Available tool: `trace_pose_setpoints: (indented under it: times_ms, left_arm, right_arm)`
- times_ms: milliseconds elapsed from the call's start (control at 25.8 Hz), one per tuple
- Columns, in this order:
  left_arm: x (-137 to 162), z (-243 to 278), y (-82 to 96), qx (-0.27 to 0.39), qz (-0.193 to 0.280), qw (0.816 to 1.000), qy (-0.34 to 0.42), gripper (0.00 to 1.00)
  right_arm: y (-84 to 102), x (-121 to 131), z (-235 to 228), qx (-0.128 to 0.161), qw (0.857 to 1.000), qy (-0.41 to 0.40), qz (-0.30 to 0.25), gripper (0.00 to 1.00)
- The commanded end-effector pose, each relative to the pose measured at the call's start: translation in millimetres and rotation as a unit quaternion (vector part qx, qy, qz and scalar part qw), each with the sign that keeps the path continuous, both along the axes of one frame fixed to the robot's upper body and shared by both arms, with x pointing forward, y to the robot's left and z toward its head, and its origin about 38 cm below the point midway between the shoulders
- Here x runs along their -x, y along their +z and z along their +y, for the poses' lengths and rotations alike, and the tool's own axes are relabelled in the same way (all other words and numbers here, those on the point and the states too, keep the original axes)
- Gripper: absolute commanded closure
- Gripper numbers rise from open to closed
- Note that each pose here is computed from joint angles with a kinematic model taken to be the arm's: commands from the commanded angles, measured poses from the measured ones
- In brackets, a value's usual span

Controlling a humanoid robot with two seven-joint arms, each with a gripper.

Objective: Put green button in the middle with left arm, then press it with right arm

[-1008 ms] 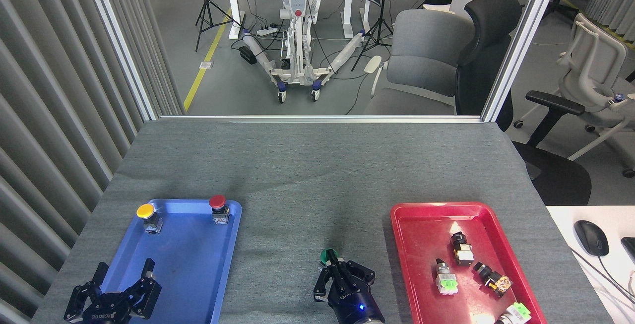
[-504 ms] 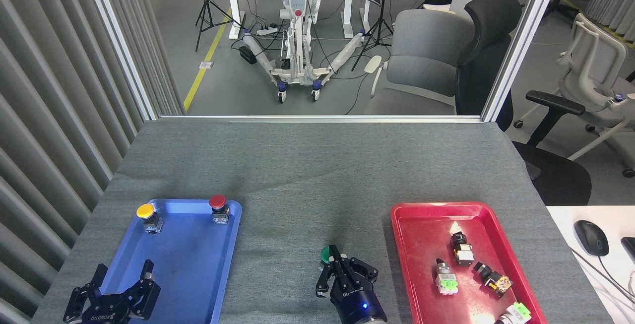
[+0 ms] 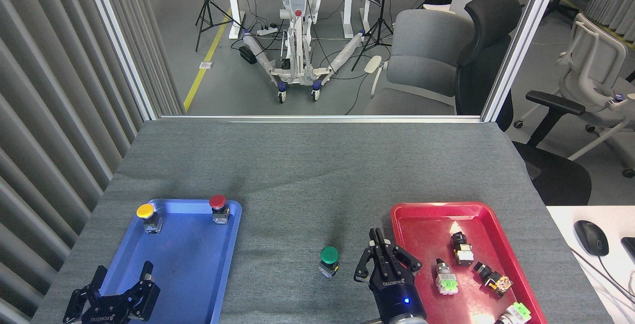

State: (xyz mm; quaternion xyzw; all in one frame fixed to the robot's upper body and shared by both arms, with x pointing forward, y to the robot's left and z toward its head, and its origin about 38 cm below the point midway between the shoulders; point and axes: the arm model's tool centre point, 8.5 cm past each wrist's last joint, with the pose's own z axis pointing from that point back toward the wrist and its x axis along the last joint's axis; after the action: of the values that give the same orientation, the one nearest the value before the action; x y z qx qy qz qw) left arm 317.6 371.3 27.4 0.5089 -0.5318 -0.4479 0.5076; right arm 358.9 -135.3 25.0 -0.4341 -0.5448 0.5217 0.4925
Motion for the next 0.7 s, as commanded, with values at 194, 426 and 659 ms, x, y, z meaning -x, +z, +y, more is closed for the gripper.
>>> trace_pose_setpoints:
  times_ms: [194,426,659]
  left_arm:
    - [0,0,-0.9,0.000,0.001,1.000,0.000,0.00]
    - [1,1,-4.3,0.001,0.006,1.000,0.002,0.00]
    - [1,1,-4.8,0.002,0.007,1.000,0.002,0.00]
  right_arm:
    - [-10.3,25,-95,0.020,0.995,-0.093,-0.011,0.01]
    - [-13.8,29,-102,0.021,0.994,-0.111,-0.003,0.00]
    - [-12.2,30,-101,0.021,0.994,-0.109,-0.007,0.00]
